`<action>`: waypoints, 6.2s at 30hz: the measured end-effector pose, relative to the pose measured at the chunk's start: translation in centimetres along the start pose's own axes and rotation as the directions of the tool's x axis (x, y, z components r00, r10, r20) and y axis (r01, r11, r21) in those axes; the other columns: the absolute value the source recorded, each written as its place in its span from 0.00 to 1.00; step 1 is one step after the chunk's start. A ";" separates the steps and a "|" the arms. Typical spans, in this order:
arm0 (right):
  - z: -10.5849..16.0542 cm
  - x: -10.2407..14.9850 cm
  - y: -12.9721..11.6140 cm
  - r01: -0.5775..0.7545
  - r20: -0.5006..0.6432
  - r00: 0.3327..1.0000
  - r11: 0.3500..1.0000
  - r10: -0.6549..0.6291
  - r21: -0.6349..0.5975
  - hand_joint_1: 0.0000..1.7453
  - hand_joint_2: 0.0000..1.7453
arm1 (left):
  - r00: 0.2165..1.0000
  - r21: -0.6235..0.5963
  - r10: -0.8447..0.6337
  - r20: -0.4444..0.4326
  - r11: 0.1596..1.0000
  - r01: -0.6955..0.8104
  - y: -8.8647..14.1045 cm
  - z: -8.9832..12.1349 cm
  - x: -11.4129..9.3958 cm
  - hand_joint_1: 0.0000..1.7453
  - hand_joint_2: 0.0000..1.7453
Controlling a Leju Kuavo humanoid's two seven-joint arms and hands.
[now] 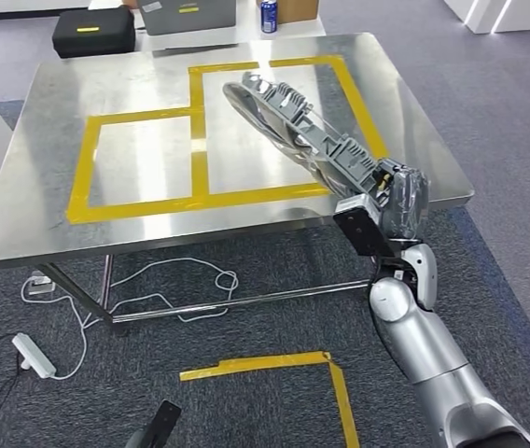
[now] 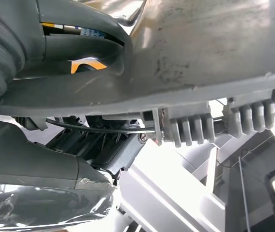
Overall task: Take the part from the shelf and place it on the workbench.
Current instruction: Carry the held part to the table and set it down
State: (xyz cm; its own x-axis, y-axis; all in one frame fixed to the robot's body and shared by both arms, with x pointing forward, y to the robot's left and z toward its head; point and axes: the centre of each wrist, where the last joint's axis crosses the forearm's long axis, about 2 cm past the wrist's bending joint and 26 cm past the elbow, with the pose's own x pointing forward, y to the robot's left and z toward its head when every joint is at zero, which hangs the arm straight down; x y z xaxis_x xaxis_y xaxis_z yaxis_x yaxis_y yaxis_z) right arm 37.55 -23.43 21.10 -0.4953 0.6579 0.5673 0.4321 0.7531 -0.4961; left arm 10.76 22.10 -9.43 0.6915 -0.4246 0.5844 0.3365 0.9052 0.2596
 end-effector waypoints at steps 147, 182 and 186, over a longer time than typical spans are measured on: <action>-3.0 3.7 5.7 -0.703 0.303 0.675 0.711 0.673 -0.016 1.00 1.00 | 0.993 -0.080 -0.115 0.021 0.990 0.116 -0.4 -0.7 2.2 0.00 1.00; 3.5 -6.2 6.1 -0.889 0.358 0.426 0.310 0.831 0.337 1.00 1.00 | 0.994 -0.080 -0.107 0.017 0.991 0.107 -0.4 -0.7 2.3 0.00 1.00; 3.5 -6.2 6.1 -0.871 0.360 0.468 0.354 0.807 0.339 1.00 1.00 | 0.995 -0.079 -0.103 0.017 0.991 0.104 -0.4 -0.7 2.3 0.00 1.00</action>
State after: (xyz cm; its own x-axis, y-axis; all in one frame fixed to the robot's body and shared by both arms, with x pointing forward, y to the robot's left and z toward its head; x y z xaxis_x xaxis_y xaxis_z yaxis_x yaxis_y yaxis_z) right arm 40.61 -22.90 12.28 -0.1542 0.9157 -0.3711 0.3289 -0.3066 -0.8932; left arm 12.68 20.73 -8.75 0.6425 -0.5149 0.5676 0.4557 0.8522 0.2571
